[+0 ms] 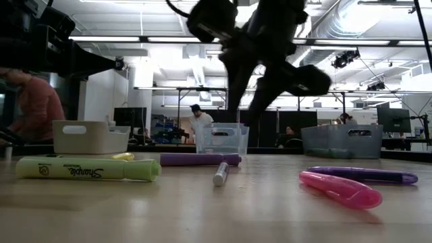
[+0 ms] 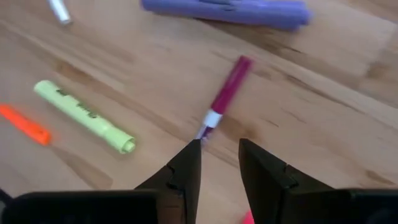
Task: Pick & Place Markers
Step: Put the maroon marker pen into the transparent bin
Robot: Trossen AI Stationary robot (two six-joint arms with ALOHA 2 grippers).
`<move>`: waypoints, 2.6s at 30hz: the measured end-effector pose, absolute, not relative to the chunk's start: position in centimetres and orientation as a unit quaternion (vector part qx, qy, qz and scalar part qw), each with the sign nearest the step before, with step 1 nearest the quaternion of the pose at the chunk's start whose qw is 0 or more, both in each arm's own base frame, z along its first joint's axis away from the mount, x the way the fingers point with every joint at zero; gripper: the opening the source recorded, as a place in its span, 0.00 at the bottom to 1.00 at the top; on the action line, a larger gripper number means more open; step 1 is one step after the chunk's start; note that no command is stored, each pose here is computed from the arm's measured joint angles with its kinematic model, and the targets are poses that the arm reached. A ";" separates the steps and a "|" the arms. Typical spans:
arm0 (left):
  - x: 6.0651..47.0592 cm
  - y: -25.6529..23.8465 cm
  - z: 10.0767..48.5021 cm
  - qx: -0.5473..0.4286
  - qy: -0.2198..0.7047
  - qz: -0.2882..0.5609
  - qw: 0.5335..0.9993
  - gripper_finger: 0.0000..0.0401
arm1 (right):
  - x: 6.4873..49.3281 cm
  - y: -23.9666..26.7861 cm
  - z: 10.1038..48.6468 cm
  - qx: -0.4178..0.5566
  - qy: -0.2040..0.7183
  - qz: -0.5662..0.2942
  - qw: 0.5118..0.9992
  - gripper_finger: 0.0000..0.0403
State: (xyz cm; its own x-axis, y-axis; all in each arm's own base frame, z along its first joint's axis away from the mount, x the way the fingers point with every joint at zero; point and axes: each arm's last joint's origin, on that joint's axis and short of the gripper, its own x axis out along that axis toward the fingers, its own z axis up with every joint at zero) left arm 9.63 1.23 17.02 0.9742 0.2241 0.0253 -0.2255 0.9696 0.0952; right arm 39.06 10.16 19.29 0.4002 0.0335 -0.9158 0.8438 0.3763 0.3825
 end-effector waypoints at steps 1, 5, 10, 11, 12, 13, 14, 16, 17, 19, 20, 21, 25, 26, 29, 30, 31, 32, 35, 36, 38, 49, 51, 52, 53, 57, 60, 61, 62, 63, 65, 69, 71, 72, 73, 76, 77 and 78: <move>9.6 1.2 17.0 0.049 -0.007 0.113 0.992 0.00 | 39.4 10.3 19.2 0.472 0.464 -0.290 0.691 0.26; 9.6 1.2 17.0 0.049 -0.007 0.113 0.992 0.00 | 40.7 10.6 18.7 0.468 0.477 -0.282 0.689 0.35; 9.6 1.2 17.0 0.049 -0.007 0.113 0.992 0.00 | 41.5 11.0 18.4 0.459 0.494 -0.305 0.673 0.50; 9.6 1.2 17.0 0.049 -0.007 0.113 0.992 0.00 | 41.6 11.0 18.2 0.454 0.497 -0.310 0.671 0.52; 9.6 1.2 17.0 0.049 -0.007 0.113 0.992 0.00 | 41.7 11.1 18.1 0.452 0.500 -0.313 0.669 0.54; 9.6 1.2 17.0 0.049 -0.007 0.113 0.992 0.00 | 41.8 11.2 18.1 0.451 0.501 -0.313 0.669 0.56; 9.6 1.2 17.0 0.049 -0.007 0.113 0.992 0.00 | 41.9 11.3 17.9 0.451 0.502 -0.313 0.668 0.57; 9.6 1.2 17.0 0.049 -0.007 0.113 0.992 0.00 | 42.1 11.6 17.4 0.452 0.508 -0.312 0.664 0.59; 9.6 1.2 17.0 0.049 -0.007 0.113 0.992 0.00 | 42.2 11.7 16.9 0.451 0.513 -0.313 0.660 0.59; 9.6 1.2 17.0 0.049 -0.007 0.113 0.992 0.00 | 42.4 11.9 16.0 0.449 0.524 -0.314 0.652 0.59; 9.6 1.2 17.0 0.049 -0.007 0.113 0.992 0.00 | 42.6 12.0 15.8 0.449 0.525 -0.314 0.651 0.59; 9.6 1.2 17.0 0.049 -0.007 0.113 0.992 0.00 | 42.8 12.1 15.6 0.450 0.526 -0.312 0.650 0.59; 9.6 1.2 17.0 0.049 -0.007 0.113 0.992 0.00 | 43.3 12.3 14.7 0.448 0.534 -0.310 0.647 0.59; 9.6 1.2 17.0 0.049 -0.007 0.113 0.992 0.00 | 43.3 12.3 14.7 0.447 0.534 -0.309 0.647 0.59; 9.6 1.2 17.0 0.049 -0.007 0.113 0.992 0.00 | 43.4 12.3 14.1 0.443 0.538 -0.312 0.646 0.59; 9.6 1.2 17.0 0.049 -0.007 0.113 0.992 0.00 | 43.5 12.3 13.8 0.440 0.540 -0.313 0.646 0.59; 9.6 1.2 17.0 0.049 -0.007 0.113 0.992 0.00 | 43.5 12.4 13.4 0.436 0.543 -0.314 0.645 0.59; 9.6 1.2 17.0 0.049 -0.007 0.113 0.992 0.00 | 43.5 12.4 13.1 0.432 0.547 -0.315 0.644 0.59; 9.6 1.2 17.0 0.049 -0.007 0.113 0.992 0.00 | 43.5 12.4 12.3 0.418 0.558 -0.313 0.645 0.59; 9.6 1.2 17.0 0.049 -0.007 0.113 0.992 0.00 | 43.5 12.4 12.2 0.413 0.560 -0.312 0.647 0.59; 9.6 1.2 17.0 0.049 -0.007 0.113 0.992 0.00 | 43.5 12.3 11.9 0.399 0.561 -0.312 0.655 0.59; 9.6 1.2 17.0 0.049 -0.007 0.113 0.992 0.00 | 43.2 12.1 11.8 0.338 0.569 -0.311 0.682 0.57; 9.6 1.2 17.0 0.049 -0.007 0.113 0.992 0.00 | 43.2 12.1 11.8 0.338 0.571 -0.311 0.681 0.55; 9.6 1.2 17.0 0.049 -0.007 0.113 0.992 0.00 | 43.1 12.1 11.8 0.339 0.572 -0.310 0.679 0.53; 9.6 1.2 17.0 0.049 -0.007 0.113 0.992 0.00 | 43.1 12.1 11.8 0.340 0.574 -0.310 0.678 0.52; 9.6 1.2 17.0 0.049 -0.007 0.113 0.992 0.00 | 43.1 12.0 11.7 0.341 0.578 -0.308 0.675 0.45; 9.6 1.2 17.0 0.049 -0.007 0.113 0.992 0.00 | 43.1 12.0 11.7 0.345 0.581 -0.304 0.671 0.40; 9.6 1.2 17.0 0.049 -0.007 0.113 0.992 0.00 | 43.1 12.0 11.7 0.346 0.583 -0.303 0.670 0.39; 9.6 1.2 17.0 0.049 -0.007 0.113 0.992 0.00 | 43.1 12.0 11.7 0.346 0.584 -0.301 0.670 0.37; 9.6 1.2 17.0 0.049 -0.007 0.113 0.992 0.00 | 43.1 12.1 11.7 0.346 0.586 -0.298 0.669 0.36; 9.6 1.2 17.0 0.049 -0.007 0.113 0.992 0.00 | 43.1 12.1 11.7 0.344 0.590 -0.293 0.669 0.34; 9.6 1.2 17.0 0.049 -0.007 0.113 0.992 0.00 | 43.0 12.1 11.7 0.343 0.598 -0.286 0.666 0.29; 9.6 1.2 17.0 0.049 -0.007 0.113 0.992 0.00 | 43.0 12.1 11.7 0.342 0.604 -0.280 0.664 0.27; 9.6 1.2 17.0 0.049 -0.007 0.113 0.992 0.00 | 42.9 12.1 11.7 0.340 0.607 -0.278 0.663 0.26; 9.6 1.2 17.0 0.049 -0.007 0.113 0.992 0.00 | 42.9 12.1 11.7 0.338 0.609 -0.275 0.663 0.24; 9.6 1.2 17.0 0.049 -0.007 0.113 0.992 0.00 | 42.8 12.1 11.7 0.333 0.615 -0.271 0.661 0.20; 9.6 1.2 17.0 0.049 -0.007 0.113 0.992 0.00 | 42.8 12.1 11.7 0.331 0.617 -0.269 0.661 0.18; 9.6 1.2 17.0 0.049 -0.007 0.114 0.992 0.00 | 42.8 12.1 11.7 0.329 0.620 -0.267 0.661 0.16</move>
